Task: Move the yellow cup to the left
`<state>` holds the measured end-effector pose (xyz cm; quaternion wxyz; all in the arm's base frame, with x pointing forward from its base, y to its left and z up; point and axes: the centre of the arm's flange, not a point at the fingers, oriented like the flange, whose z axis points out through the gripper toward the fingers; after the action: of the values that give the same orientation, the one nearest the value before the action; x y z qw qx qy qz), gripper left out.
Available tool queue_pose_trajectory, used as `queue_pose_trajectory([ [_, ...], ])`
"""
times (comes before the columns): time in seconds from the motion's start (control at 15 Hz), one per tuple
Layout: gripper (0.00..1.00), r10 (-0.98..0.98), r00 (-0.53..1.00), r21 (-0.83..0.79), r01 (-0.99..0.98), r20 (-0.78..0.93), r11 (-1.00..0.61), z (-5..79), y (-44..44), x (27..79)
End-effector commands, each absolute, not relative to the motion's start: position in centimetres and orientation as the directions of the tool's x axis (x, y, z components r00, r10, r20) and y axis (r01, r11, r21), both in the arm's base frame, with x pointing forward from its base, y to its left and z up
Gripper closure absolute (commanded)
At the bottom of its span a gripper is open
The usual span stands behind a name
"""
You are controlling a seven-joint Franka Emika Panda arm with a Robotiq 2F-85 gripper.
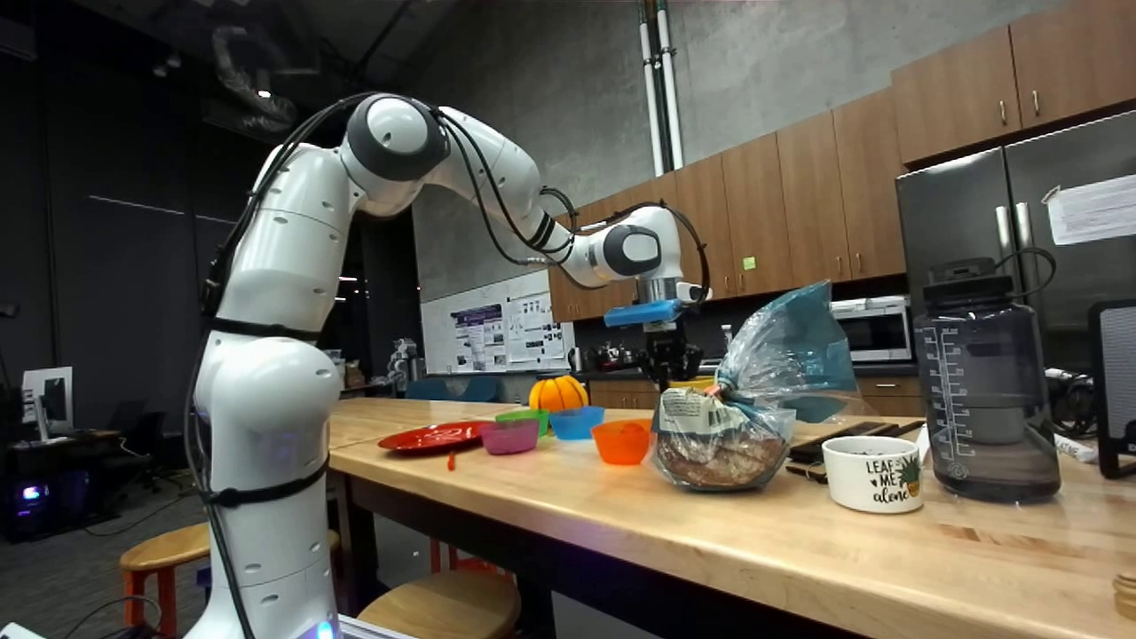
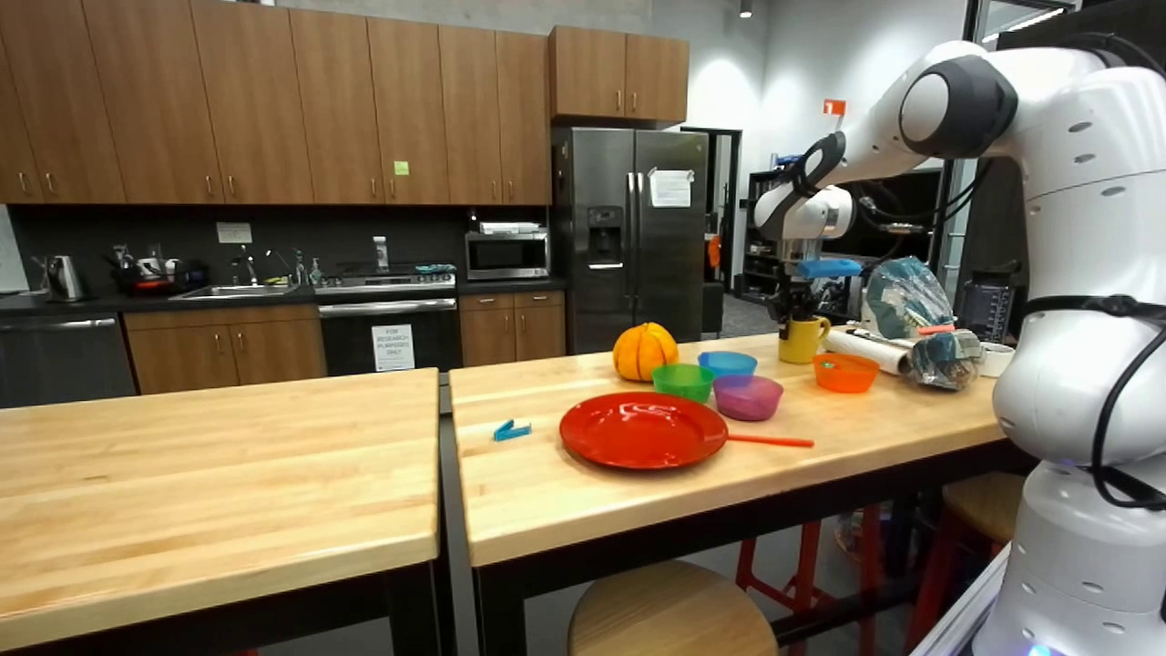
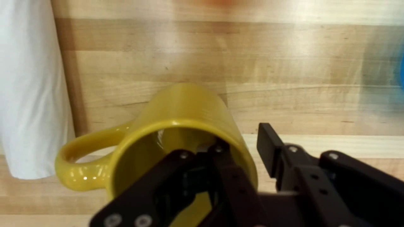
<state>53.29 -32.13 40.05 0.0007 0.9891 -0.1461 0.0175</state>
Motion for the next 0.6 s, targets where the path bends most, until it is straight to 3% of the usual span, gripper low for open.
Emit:
queue_pose_trajectory([
  [0.0,1.0,-0.297,0.955,-0.018,-0.297,0.008,-0.955,40.3,-32.4,53.0],
  [0.53,0.97,-0.232,0.972,-0.066,-0.235,-0.045,-0.97,41.3,-28.9,51.3],
])
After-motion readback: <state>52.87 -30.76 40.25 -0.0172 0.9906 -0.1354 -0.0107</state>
